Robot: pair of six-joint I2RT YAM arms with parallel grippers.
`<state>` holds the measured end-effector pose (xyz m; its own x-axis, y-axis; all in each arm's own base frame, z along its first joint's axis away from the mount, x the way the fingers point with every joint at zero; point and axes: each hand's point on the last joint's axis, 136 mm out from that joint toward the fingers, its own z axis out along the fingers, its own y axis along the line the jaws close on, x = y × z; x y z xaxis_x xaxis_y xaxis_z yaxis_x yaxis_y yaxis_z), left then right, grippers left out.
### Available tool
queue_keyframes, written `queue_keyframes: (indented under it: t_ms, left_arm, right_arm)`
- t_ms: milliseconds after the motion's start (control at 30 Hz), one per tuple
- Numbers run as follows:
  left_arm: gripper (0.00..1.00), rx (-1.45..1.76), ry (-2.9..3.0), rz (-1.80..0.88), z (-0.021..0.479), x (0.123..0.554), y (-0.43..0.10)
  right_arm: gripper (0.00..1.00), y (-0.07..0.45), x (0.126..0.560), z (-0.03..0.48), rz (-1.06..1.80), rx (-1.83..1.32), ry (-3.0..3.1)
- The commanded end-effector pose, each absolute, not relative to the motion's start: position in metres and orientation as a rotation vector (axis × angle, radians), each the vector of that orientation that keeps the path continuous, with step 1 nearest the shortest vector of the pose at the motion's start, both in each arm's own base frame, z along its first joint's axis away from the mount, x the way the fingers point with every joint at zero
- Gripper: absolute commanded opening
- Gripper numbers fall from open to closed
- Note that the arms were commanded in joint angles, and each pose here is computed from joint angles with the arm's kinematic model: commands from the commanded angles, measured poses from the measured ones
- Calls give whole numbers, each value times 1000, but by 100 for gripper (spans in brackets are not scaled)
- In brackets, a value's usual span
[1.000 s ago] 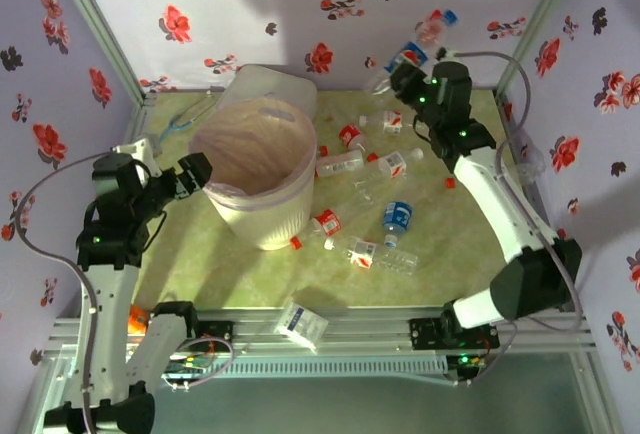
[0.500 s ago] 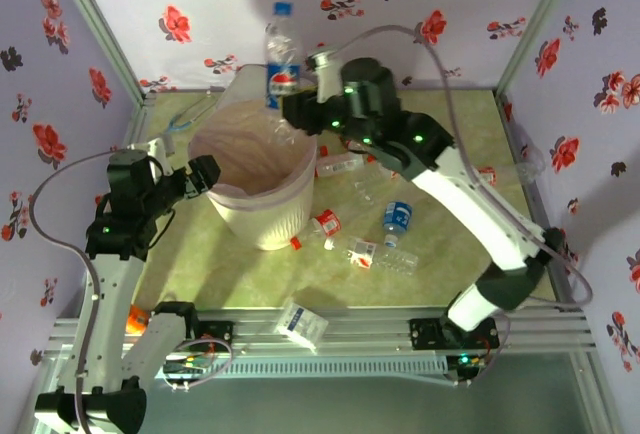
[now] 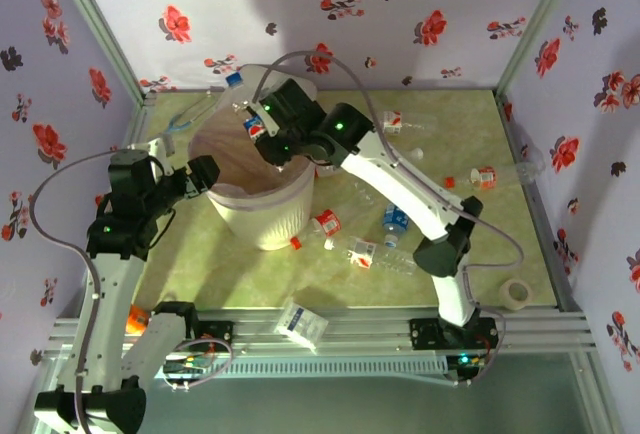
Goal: Put the plastic bottles in the bin
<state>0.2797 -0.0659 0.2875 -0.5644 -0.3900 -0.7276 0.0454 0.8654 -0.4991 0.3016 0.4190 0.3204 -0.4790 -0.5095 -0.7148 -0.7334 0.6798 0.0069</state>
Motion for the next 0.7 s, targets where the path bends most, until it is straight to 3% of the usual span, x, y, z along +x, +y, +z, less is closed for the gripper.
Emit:
queue_keyframes:
  t_ms: [0,333,500,667]
  left_arm:
    - [80,-221,2080,-570,289,284,-66]
    - [81,-217,2087,-544,288,283,-64]
    - [81,-215,2086,-539,287,283,-63]
    - [81,-218,2092,-539,285,284,-63]
  right_arm:
    - [32,420,297,293,309,-1044,2241]
    - [34,437,292,219,288,-1107,2387]
    - [57,444,288,195,321,-1119,2435]
    - [86,447,293,219,362,-1072,2365]
